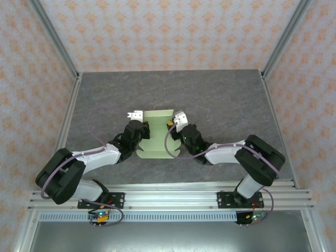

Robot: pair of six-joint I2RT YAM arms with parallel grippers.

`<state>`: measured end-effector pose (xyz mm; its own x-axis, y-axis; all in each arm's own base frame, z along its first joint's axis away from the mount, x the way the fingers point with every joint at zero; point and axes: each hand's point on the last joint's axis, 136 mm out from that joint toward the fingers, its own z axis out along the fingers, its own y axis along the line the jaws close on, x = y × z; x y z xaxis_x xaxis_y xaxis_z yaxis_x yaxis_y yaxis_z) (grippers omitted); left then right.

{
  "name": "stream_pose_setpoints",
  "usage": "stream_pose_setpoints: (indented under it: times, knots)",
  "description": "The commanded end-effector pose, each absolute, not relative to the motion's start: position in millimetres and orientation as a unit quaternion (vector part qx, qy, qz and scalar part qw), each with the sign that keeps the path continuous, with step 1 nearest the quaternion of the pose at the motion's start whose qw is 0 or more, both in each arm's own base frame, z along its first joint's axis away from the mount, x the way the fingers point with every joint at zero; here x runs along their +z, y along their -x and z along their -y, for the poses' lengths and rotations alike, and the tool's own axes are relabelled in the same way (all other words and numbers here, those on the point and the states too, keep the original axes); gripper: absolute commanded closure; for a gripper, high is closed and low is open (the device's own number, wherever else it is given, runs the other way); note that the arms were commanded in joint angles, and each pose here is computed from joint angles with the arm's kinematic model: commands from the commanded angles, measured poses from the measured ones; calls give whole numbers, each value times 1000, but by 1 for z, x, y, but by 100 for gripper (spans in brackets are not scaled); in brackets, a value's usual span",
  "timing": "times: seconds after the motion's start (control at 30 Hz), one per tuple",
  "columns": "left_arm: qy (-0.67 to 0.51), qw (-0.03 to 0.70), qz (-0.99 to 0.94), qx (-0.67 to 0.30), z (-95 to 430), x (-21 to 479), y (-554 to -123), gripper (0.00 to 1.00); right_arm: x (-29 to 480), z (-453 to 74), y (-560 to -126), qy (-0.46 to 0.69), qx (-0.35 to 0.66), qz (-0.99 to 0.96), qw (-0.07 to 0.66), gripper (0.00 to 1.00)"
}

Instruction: Fold the paper box

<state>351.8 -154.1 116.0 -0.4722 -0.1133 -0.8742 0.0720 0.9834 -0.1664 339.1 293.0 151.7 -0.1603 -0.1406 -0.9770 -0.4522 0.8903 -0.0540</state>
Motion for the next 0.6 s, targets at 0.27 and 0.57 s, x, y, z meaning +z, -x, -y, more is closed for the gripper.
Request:
stream_pose_setpoints:
  times: [0.27, 0.57]
  knots:
    - [74, 518, -850, -57, 144, 113, -340, 100, 184, -276, -373, 24, 64, -730, 680, 75]
    - [108, 530, -841, -21, 125, 116, -335, 100, 176, -277, -370, -13, 47, -729, 683, 59]
